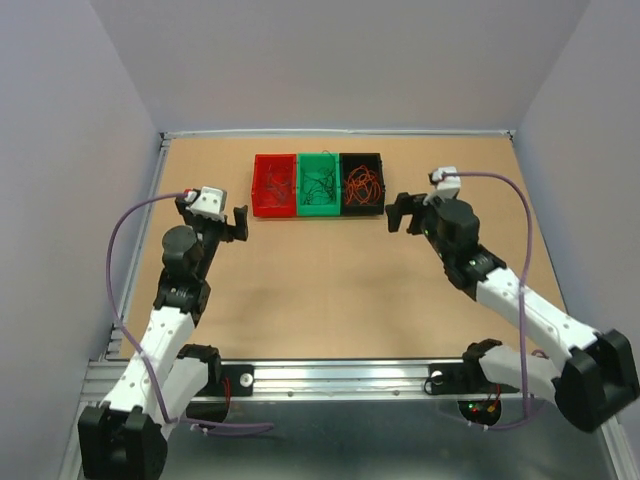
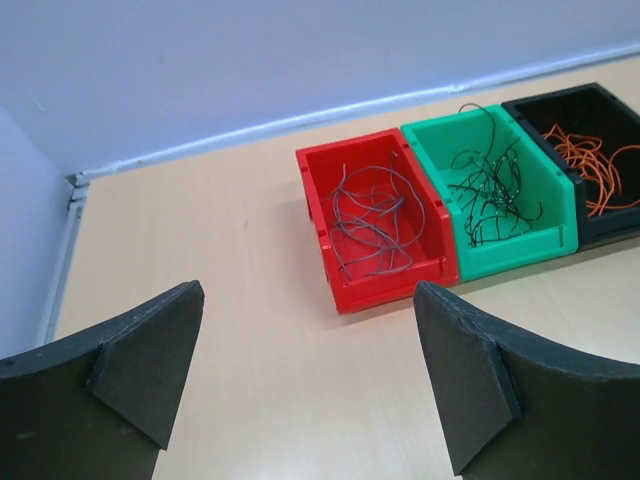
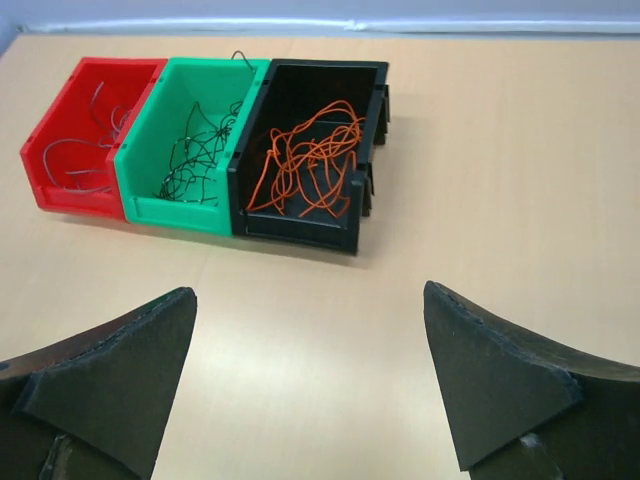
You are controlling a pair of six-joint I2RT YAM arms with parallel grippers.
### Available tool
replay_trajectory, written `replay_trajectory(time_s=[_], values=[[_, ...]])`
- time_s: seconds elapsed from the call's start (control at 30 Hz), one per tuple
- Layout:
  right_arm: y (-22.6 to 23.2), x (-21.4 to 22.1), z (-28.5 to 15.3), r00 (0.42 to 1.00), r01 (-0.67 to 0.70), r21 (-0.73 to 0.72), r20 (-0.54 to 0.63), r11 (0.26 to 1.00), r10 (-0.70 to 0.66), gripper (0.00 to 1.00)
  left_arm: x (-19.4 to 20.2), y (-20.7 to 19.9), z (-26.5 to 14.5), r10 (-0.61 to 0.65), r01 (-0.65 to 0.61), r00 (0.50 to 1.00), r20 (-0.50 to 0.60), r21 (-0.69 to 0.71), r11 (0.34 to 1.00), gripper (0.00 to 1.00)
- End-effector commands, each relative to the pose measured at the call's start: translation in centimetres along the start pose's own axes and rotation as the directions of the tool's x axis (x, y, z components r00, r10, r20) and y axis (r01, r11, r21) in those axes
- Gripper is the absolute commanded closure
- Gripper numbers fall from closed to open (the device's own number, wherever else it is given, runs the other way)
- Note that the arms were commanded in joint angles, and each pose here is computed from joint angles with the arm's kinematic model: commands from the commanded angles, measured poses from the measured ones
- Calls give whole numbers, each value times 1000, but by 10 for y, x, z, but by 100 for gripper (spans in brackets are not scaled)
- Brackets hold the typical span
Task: Untangle the cables
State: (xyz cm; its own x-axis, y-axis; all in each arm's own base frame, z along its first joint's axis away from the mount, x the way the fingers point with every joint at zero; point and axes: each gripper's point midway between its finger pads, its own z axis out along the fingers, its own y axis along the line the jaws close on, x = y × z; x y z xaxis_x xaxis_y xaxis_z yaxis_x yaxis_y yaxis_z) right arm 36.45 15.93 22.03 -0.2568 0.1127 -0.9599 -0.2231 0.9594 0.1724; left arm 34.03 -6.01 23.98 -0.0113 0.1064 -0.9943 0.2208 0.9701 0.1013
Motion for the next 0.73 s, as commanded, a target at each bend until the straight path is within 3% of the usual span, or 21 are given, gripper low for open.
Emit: replay_trajectory(time_s=[0.0,0.2,0.37,0.7], values=[[-17,5,-35,995,-2,25,96,1000,0,0,-30,-1,-21,30,-31,985,172,5,1000,1],[-36,4,-87,967,-81,34,246,996,70,0,-9,-5,-39,29,-31,983,181,7,999,1],[-15,-4,-117,935,-91,-144,329,985,135,0,-3,-14,-39,22,-33,981,191,54,998,1],[-23,-3,-121,922,-124,-118,354,985,159,0,5,-21,-34,18,-34,986,163,93,995,1]])
